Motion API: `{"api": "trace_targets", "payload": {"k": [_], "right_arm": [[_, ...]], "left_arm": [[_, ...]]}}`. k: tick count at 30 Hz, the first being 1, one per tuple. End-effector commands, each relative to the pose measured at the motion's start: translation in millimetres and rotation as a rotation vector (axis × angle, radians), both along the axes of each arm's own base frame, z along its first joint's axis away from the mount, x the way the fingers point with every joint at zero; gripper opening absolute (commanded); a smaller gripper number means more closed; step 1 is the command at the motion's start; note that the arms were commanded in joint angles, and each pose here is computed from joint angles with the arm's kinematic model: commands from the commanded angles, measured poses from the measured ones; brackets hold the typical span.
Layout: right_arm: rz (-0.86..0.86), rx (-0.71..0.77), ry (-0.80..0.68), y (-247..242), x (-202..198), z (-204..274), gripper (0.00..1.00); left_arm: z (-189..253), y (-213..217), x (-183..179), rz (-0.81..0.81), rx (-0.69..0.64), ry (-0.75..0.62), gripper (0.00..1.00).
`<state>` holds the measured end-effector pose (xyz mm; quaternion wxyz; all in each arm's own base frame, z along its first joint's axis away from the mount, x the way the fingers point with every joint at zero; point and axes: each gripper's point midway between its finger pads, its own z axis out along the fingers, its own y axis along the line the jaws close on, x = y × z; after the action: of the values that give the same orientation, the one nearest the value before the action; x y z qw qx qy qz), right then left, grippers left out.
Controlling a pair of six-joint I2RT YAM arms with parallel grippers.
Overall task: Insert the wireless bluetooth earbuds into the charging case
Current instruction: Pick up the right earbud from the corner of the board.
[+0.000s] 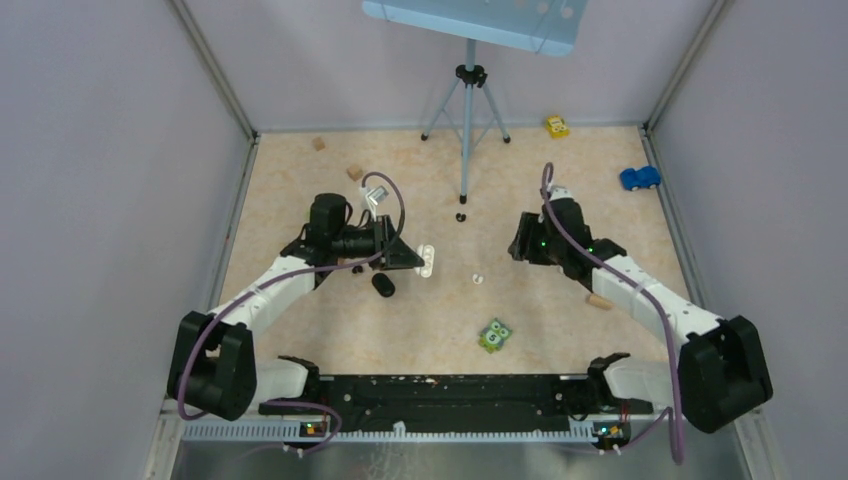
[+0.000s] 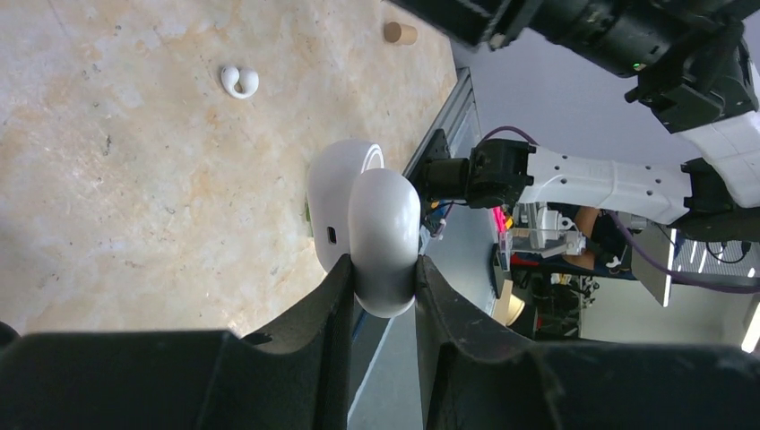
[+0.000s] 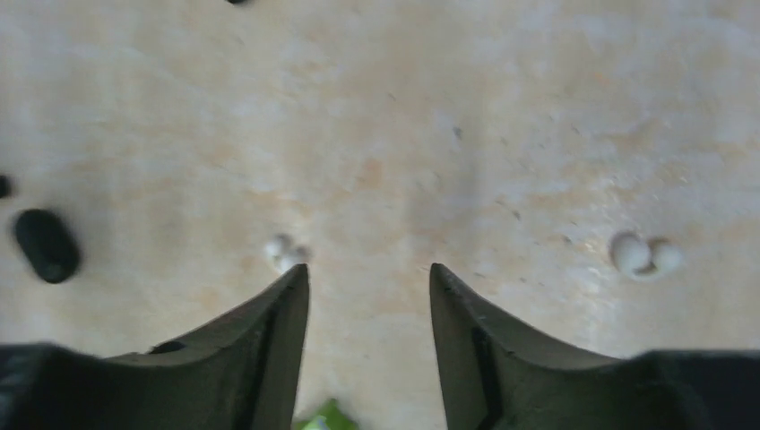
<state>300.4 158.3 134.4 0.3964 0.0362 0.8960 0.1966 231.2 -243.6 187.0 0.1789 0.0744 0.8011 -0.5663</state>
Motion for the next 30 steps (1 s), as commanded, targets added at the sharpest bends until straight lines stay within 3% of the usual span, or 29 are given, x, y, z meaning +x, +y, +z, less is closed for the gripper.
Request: {"api": "trace_targets", "payload": {"k": [1,6,14,21,30], "right_arm": [[-0.110,-0.297,0.123,-52.9,-13.5,-41.7,0.45],[-0.306,-0.240,0.164,-105.4,4.9,-52.0,0.30],[-0.488,-0.207,0.262,-150.1,-13.0,-80.8,0.30],[-0.468,-0.030,0.272,-137.0,-10.5,-94.0,0.30],[-0.462,-0.011,0.274,-133.5,-5.6,-107.8,0.31]], "left_arm": [[5.7,3.3,-0.6,0.002,0.005,-0.048,0.00],[9.8,3.3,-0.5,0.014,-0.006,-0.056,0.01],[11.4,2.0,1.1,0.012,-0.021,-0.070,0.01],[5.8,2.7,-3.1,0.010,-0.023,-0.053,0.01],[3.4,3.7,-7.3,0.011,-0.025,-0.040,0.01]]}}
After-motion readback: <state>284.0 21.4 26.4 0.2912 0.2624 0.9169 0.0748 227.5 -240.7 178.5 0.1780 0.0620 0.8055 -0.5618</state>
